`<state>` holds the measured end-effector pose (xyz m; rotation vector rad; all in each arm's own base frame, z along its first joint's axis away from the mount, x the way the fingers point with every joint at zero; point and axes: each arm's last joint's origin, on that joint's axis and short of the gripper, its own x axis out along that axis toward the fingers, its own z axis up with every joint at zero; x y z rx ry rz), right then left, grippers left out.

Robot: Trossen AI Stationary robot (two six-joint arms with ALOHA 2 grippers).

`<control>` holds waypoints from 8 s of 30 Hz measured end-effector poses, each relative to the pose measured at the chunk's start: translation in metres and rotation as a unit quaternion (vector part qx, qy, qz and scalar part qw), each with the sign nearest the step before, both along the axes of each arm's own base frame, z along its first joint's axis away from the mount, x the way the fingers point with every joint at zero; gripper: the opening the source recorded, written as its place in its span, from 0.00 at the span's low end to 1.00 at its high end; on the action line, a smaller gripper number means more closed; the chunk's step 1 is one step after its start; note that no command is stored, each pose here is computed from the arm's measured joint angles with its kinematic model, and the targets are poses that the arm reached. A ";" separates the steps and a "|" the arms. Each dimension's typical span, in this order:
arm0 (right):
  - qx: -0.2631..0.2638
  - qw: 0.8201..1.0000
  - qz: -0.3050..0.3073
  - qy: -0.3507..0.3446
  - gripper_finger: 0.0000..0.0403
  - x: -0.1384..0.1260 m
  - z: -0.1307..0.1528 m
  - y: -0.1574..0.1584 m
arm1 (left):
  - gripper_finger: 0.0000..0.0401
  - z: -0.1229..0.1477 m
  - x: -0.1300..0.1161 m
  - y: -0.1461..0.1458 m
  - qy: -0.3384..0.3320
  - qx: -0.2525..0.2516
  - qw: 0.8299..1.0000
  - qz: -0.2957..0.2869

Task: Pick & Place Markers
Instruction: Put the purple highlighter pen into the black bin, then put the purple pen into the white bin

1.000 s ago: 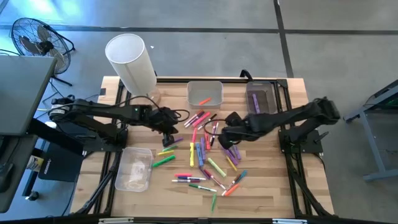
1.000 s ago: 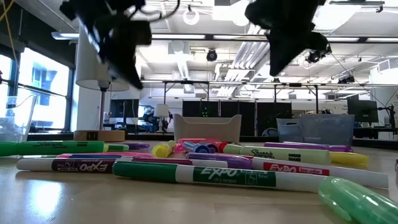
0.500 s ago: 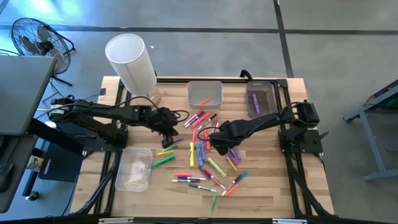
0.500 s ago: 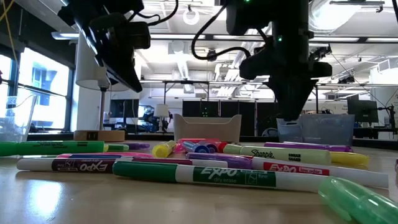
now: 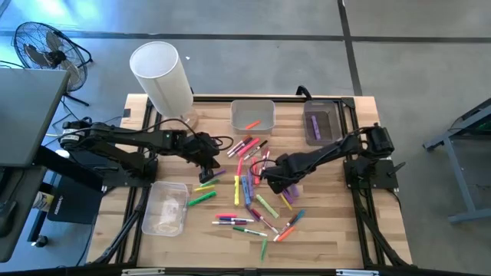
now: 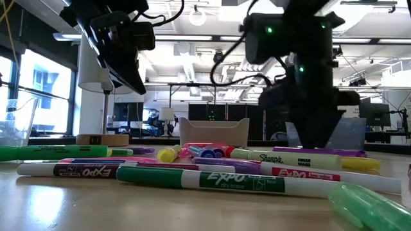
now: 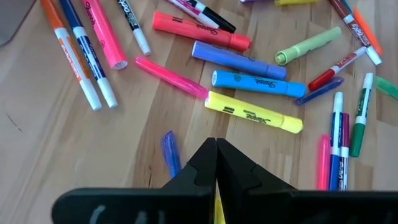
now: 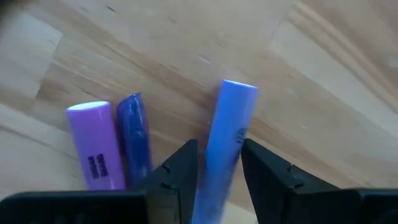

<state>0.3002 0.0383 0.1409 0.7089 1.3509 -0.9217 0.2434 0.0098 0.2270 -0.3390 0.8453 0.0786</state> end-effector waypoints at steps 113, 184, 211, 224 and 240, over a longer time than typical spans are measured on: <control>-0.160 0.950 0.007 -0.270 0.00 -0.128 0.105 -0.059 | 0.28 -0.066 0.058 0.005 0.211 -0.005 0.975 0.074; -0.058 0.935 0.210 -0.279 0.00 -0.124 -0.002 -0.035 | 0.06 0.000 0.179 0.206 0.178 0.076 0.972 0.136; -0.039 0.929 0.242 -0.276 0.00 -0.124 -0.003 -0.033 | 0.10 0.067 0.174 0.185 0.128 0.044 0.980 0.143; -0.035 0.931 0.229 -0.283 0.00 -0.124 -0.002 -0.033 | 0.01 0.082 0.143 0.115 0.106 0.054 0.985 0.125; -0.047 0.919 0.224 -0.322 0.00 -0.117 0.003 -0.033 | 0.00 0.036 0.016 -0.002 0.034 0.015 0.981 0.188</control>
